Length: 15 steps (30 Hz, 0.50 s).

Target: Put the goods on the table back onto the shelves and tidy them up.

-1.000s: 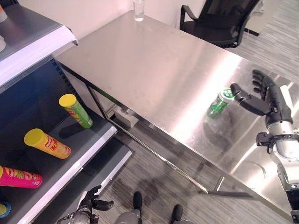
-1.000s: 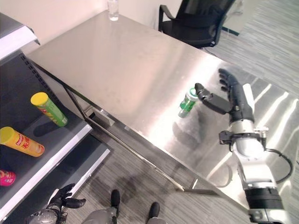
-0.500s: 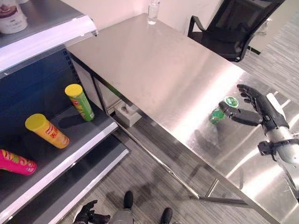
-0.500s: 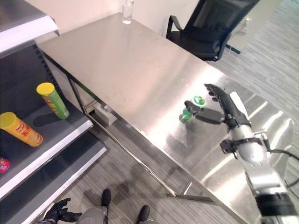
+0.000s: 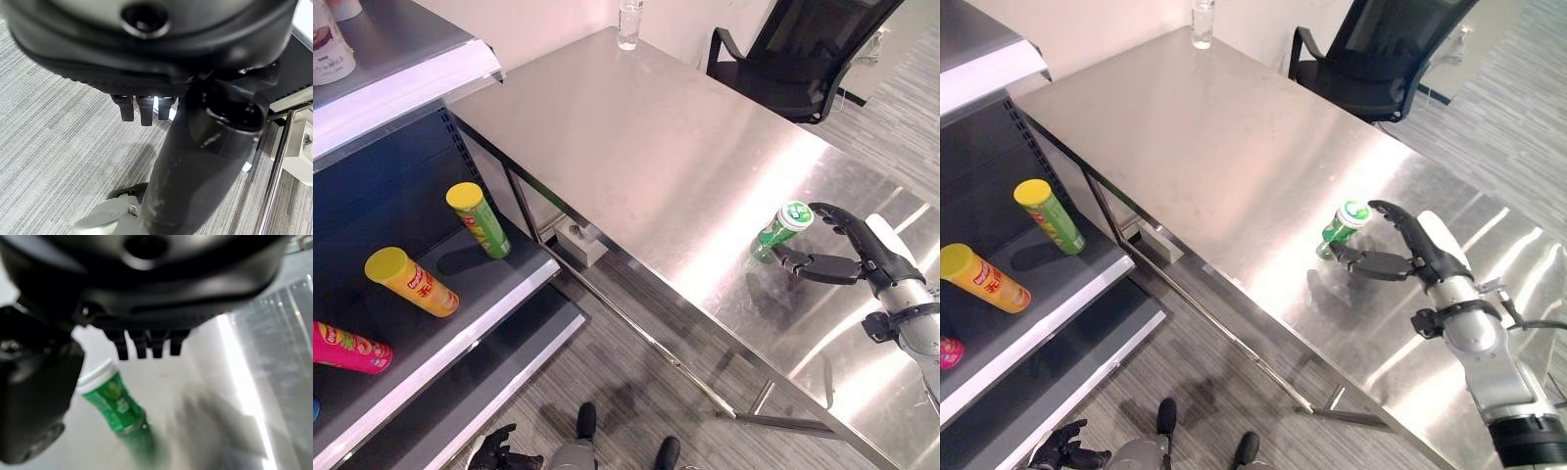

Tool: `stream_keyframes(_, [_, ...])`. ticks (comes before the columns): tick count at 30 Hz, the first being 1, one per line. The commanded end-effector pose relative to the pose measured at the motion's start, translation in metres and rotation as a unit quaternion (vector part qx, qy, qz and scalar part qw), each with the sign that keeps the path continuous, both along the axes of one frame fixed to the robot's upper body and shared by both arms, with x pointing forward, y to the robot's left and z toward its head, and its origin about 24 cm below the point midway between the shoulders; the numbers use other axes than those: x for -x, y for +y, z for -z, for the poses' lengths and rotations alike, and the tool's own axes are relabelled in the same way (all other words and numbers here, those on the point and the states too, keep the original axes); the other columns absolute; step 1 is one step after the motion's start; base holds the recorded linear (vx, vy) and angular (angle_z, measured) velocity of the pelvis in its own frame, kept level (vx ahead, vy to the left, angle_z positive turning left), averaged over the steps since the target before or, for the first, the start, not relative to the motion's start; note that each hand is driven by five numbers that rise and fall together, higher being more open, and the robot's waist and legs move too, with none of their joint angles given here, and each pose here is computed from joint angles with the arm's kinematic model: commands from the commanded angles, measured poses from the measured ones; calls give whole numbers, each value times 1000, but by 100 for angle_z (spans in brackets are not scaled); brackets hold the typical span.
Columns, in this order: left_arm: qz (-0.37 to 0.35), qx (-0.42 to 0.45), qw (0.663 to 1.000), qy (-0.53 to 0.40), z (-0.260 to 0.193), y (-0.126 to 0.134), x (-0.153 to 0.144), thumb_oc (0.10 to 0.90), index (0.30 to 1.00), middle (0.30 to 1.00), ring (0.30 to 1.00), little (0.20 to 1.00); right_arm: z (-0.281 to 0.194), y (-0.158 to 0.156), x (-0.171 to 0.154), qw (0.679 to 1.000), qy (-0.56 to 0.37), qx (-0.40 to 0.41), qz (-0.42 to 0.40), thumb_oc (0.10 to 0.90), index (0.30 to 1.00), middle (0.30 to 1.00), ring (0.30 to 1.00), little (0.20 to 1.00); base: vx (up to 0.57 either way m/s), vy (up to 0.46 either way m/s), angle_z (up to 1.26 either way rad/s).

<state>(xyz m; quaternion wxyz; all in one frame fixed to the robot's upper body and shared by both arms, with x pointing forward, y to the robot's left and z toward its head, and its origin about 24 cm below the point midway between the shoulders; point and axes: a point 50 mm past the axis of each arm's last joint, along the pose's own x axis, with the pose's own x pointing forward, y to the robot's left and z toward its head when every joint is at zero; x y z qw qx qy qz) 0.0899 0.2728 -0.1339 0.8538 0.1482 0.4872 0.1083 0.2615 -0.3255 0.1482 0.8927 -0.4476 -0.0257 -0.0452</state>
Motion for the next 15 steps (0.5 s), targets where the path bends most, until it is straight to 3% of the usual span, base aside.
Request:
stream_keyframes(1, [-1, -16, 1000, -26, -7, 8, -10, 800, 900, 900, 900, 900, -52, 1, -13, 993, -114, 28, 3, 800, 900, 900, 900, 900, 12, 3, 7])
stream_keyframes(10, [3, -19, 1000, -20, -6, 7, -9, 800, 900, 900, 900, 900, -48, 9, -20, 990, -135, 28, 16, 800, 900, 900, 900, 900, 7, 4, 5])
stream_keyframes(11, [4, -20, 1000, -20, -6, 7, -9, 800, 900, 900, 900, 900, -47, 9, -22, 989, -141, 27, 22, 740, 811, 811, 811, 811, 0, 0, 0])
stream_keyframes(13, [5, -22, 1000, -19, -6, 6, -9, 800, 900, 900, 900, 900, -46, 11, -24, 987, -152, 29, 31, 400, 300, 300, 300, 300, 0, 0, 0])
stream_keyframes(15, [8, -24, 999, -20, -6, 6, -10, 800, 900, 900, 900, 900, -43, 13, -26, 987, -154, 34, 40, 400, 300, 300, 300, 300, 3, 7, 2])
